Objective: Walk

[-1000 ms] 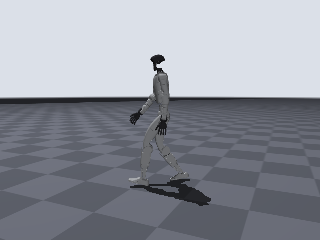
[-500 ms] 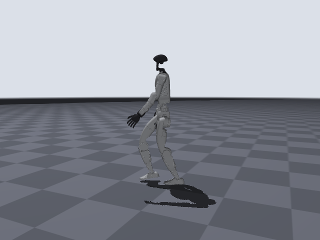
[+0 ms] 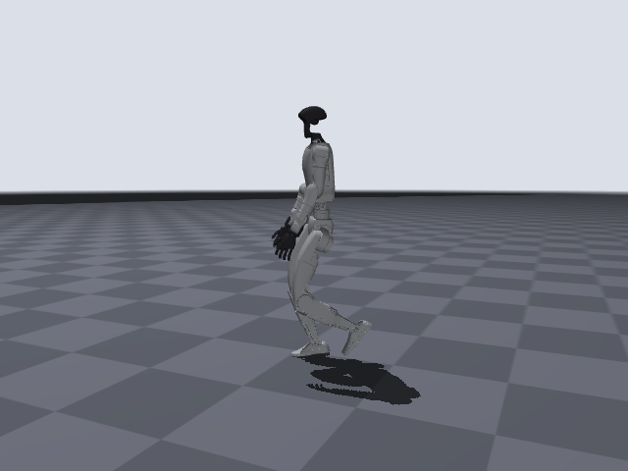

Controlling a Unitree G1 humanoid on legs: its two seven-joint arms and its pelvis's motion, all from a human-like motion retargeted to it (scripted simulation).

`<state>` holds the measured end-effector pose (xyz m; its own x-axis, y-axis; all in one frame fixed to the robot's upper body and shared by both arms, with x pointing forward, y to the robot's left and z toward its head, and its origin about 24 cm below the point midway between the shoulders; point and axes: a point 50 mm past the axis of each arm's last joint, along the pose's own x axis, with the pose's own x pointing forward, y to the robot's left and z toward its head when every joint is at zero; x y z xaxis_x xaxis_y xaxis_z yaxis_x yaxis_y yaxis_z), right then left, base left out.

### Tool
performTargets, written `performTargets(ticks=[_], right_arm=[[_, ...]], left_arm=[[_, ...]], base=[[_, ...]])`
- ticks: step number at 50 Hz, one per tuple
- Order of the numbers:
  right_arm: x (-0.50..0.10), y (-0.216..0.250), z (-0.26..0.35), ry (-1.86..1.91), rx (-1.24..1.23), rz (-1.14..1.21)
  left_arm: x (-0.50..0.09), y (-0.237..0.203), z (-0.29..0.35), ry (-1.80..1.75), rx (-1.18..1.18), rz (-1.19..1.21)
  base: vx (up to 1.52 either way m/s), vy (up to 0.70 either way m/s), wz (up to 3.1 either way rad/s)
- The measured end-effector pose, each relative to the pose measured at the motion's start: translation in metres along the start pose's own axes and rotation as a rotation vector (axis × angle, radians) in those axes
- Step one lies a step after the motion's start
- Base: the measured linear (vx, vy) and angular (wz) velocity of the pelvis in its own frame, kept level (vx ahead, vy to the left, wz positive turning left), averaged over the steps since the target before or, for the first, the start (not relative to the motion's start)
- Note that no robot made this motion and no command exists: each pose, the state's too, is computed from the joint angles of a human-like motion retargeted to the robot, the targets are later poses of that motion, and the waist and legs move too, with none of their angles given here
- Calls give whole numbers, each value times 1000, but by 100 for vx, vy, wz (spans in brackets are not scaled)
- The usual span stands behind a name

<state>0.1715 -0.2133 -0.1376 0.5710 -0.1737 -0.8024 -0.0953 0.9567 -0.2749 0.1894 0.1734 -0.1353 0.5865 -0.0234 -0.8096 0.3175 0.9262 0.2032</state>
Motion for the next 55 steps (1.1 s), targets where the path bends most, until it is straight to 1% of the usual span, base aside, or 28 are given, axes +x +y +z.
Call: performTargets(ticks=[8,13,17,23,30,35,40,49,55], right_arm=[[5,2,59,-186,-134,57],[4,2,84,-269,-207,72],[4,6,84,-277,-234,82],[3,17,43,-151,-218,115],[-3,22,-15,68,-155,175],[-7,18,-33,126,-112,168],[-8,15,-34,108,-70,139],[-5,16,-15,27,-31,97],[-6,19,-16,32,-7,78]], left_arm=[[-15,-3,-58,173,-36,1],[-23,-5,-82,252,-52,5],[-28,-10,-95,293,-65,1],[-31,-18,-102,319,-112,0],[-21,-8,-78,246,-125,6],[-12,8,-50,156,-92,43],[-7,25,-24,69,-82,99],[-2,46,17,-70,-57,188],[-1,39,14,-60,-53,189]], base=[[56,-7,-39],[55,-3,-6],[57,3,2],[63,7,2],[63,7,16],[59,6,36],[55,2,47],[52,-2,25],[56,-8,19]])
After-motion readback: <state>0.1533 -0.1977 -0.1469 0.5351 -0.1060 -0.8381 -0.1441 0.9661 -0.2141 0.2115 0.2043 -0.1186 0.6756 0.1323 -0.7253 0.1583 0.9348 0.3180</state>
